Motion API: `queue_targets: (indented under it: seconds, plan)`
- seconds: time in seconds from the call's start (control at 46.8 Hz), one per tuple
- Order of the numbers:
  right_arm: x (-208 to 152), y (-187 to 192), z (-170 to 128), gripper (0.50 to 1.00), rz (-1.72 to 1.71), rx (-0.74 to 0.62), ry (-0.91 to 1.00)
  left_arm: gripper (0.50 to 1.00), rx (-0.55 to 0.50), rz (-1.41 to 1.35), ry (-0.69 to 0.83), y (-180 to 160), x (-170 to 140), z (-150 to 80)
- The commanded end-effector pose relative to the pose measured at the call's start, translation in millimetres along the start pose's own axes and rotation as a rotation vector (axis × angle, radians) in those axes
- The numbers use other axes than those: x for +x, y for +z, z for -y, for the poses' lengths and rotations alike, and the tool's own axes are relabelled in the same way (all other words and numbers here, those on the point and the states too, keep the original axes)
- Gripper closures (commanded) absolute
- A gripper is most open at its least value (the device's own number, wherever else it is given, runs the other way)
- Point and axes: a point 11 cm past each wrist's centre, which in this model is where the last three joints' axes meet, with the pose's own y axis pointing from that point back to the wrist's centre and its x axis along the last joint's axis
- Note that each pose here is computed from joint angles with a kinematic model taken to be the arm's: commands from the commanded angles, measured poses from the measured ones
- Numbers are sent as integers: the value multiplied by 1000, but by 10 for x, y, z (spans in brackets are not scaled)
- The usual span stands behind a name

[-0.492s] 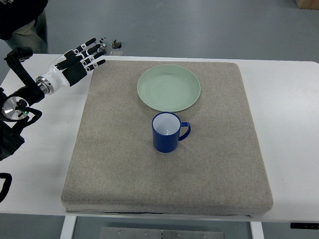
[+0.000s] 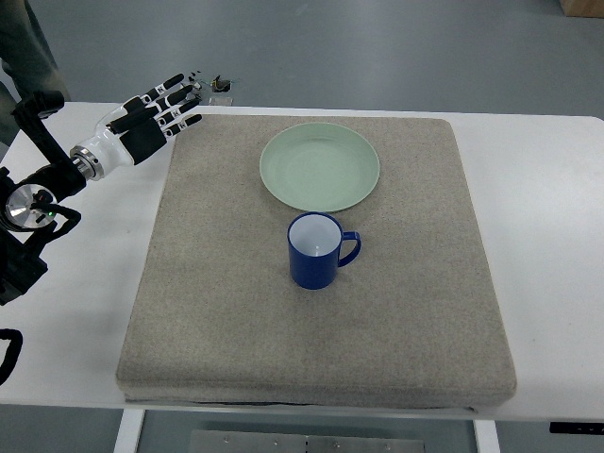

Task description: Place cup left of plate with left hand

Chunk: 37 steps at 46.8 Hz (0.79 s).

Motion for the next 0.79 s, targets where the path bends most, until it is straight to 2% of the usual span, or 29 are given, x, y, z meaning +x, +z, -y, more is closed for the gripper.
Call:
queue_targets:
  seconds: [0.0,0.171,0.321,0.385,0.535,0.77]
  plan:
    - [-4,0,0,566,0,0,-1,501,-5,5,2,-9,6,-6]
    - [-4,0,0,566,0,0,-1,501,-16,34,-2,50,2,-19]
    - [1,0,0,566,0,0,0,501,-76,126,-35,269,-74,-53]
    - [1,0,0,566,0,0,0,501,-70,195,-56,328,-133,-60]
    - [-4,0,0,566,0,0,-1,501,-10,397,-120,290,-305,-69]
    - [1,0,0,566,0,0,0,504,-44,565,-245,264,-577,-213]
